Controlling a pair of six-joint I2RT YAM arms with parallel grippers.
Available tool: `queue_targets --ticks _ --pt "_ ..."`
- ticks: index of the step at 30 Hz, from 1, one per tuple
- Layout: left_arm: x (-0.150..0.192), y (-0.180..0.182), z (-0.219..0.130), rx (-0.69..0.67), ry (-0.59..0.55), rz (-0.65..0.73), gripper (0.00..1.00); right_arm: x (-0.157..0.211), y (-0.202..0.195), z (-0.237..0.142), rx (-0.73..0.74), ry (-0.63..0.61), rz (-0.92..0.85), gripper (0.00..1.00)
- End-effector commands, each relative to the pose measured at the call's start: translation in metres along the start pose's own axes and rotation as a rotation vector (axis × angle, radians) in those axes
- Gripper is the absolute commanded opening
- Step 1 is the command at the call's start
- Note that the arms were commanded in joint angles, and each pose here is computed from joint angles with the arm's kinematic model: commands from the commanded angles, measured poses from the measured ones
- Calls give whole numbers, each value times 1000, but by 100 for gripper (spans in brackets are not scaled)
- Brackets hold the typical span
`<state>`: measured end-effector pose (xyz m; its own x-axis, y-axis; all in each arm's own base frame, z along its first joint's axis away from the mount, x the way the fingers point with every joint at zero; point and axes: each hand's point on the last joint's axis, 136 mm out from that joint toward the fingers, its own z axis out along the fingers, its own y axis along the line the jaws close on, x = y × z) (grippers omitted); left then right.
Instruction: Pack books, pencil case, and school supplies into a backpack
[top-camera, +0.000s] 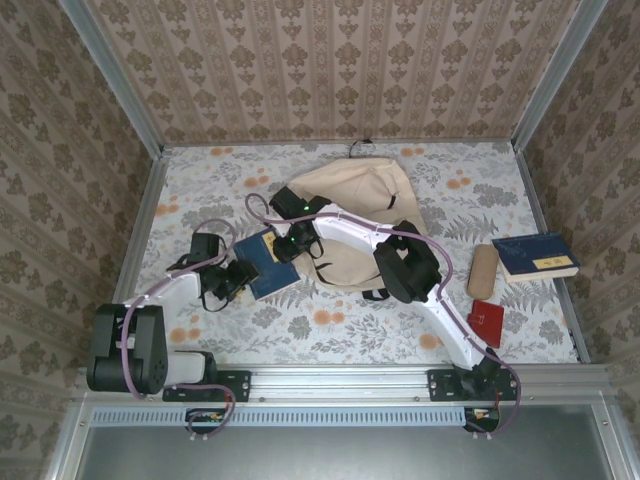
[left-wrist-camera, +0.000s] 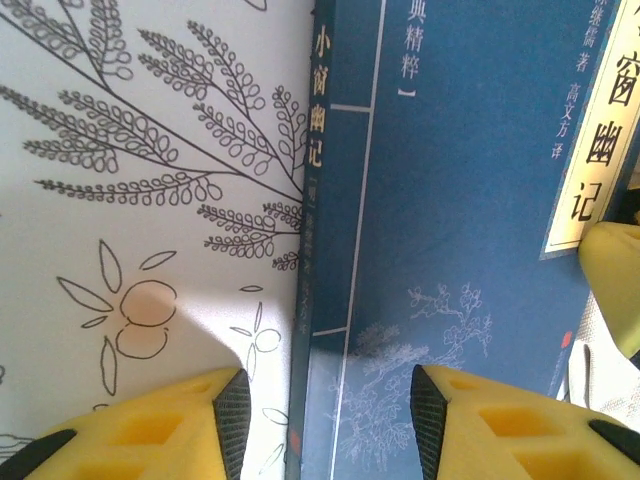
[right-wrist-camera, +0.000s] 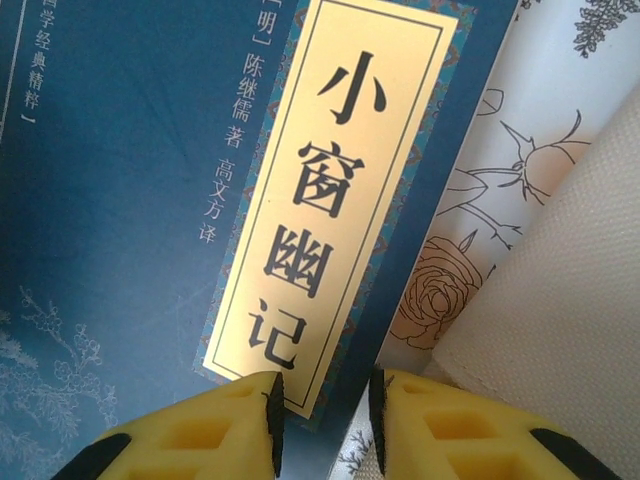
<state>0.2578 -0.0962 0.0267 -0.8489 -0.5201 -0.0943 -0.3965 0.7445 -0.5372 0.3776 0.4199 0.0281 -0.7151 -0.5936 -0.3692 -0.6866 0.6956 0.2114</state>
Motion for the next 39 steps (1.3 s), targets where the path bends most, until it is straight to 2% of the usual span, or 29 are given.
queue_targets --ticks 1,8,13,19,25,31,35,37,39 --pt "5 -3 5 30 34 7 48 23 -9 15 5 97 -7 31" --pt "9 -22 17 112 92 37 49 34 -15 21 -38 139 16 29" --pt "5 -38 20 165 93 66 47 43 -18 28 -66 172 36 28" --pt "-4 -68 9 265 52 105 45 44 -19 28 -86 169 53 26" --pt "-3 -98 -7 404 70 113 45 40 -18 23 -117 149 83 27" --pt "-7 -105 -15 432 44 106 45 32 -16 13 -185 109 118 27" --pt "-7 -96 -7 386 49 84 43 31 -16 11 -190 104 122 27" --pt "-6 -90 -2 359 61 67 40 30 -16 10 -187 100 125 27" --pt "-9 -83 3 323 53 50 30 28 -17 7 -180 96 143 28"
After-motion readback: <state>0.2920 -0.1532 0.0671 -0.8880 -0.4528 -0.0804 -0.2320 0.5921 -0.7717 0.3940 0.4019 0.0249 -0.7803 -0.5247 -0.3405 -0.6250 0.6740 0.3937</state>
